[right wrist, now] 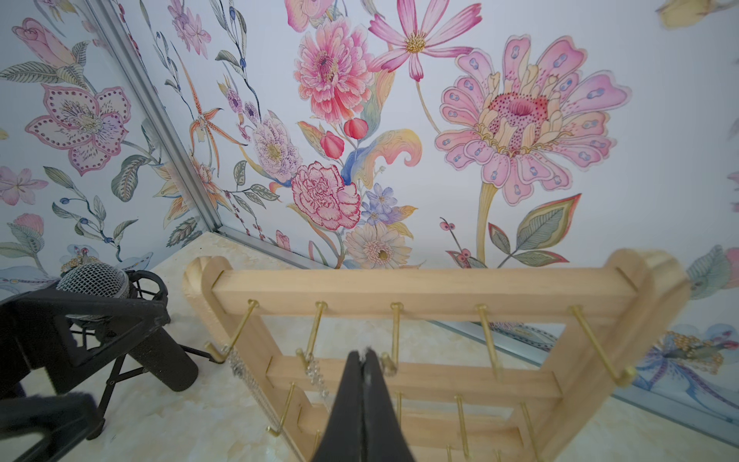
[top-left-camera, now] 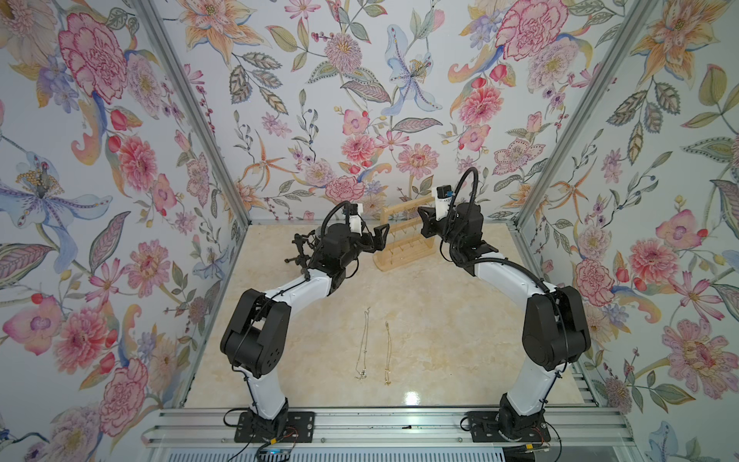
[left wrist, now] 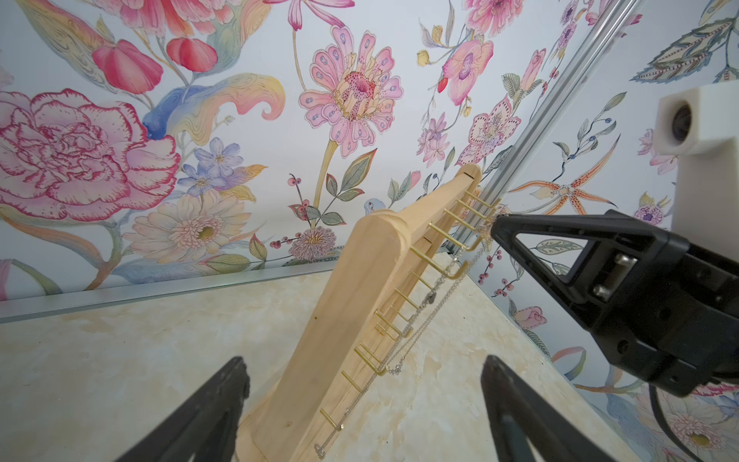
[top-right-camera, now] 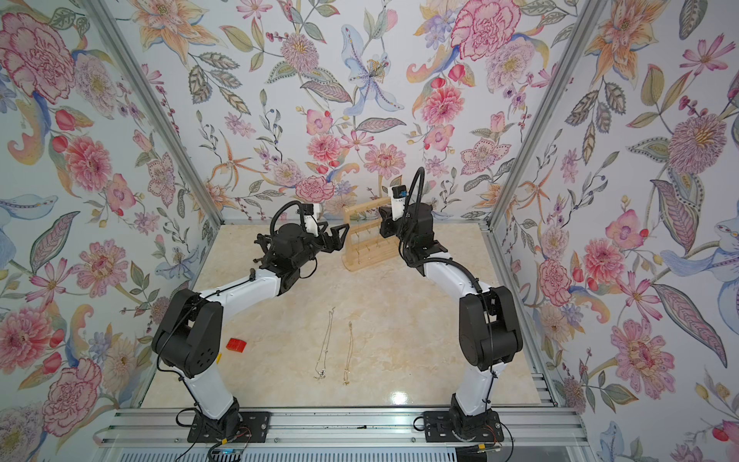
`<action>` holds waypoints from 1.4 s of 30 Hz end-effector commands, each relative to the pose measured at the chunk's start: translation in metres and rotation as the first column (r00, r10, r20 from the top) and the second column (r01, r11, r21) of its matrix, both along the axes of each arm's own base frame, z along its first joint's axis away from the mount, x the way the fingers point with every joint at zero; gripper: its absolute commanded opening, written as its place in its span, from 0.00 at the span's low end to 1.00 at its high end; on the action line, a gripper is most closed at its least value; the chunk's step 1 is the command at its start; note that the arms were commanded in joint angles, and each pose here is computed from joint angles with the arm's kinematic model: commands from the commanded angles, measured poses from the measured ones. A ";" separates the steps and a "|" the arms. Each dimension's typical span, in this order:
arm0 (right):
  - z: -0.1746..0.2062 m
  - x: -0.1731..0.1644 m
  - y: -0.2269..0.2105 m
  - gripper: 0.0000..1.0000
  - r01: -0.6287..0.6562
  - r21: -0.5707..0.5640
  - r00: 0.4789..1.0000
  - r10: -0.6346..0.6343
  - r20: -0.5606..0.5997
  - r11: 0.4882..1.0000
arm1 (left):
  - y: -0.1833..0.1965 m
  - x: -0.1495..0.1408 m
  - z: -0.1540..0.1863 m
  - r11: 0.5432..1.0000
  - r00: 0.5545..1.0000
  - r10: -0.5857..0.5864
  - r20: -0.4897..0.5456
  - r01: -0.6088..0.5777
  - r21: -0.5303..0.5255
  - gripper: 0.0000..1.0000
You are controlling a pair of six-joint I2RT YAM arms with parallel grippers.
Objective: Take the necklace off the jewelry display stand
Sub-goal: Take off the necklace from the stand.
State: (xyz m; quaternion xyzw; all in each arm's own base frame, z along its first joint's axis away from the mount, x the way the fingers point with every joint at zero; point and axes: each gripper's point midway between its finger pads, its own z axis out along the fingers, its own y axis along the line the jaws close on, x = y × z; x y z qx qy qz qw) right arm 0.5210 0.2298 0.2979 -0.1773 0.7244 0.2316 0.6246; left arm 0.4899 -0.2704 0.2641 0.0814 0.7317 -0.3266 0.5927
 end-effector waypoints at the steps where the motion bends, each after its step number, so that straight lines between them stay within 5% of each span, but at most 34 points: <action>1: 0.022 -0.013 0.002 0.00 -0.022 0.006 0.999 0.021 0.044 1.000 | 0.003 0.006 0.009 1.000 1.000 0.000 0.017 0.001 -0.022 0.92; 42: 0.089 -0.070 -0.020 0.00 -0.028 0.156 0.998 0.019 0.060 0.987 | 0.016 -0.013 0.037 1.000 0.995 0.015 0.094 -0.015 -0.002 0.99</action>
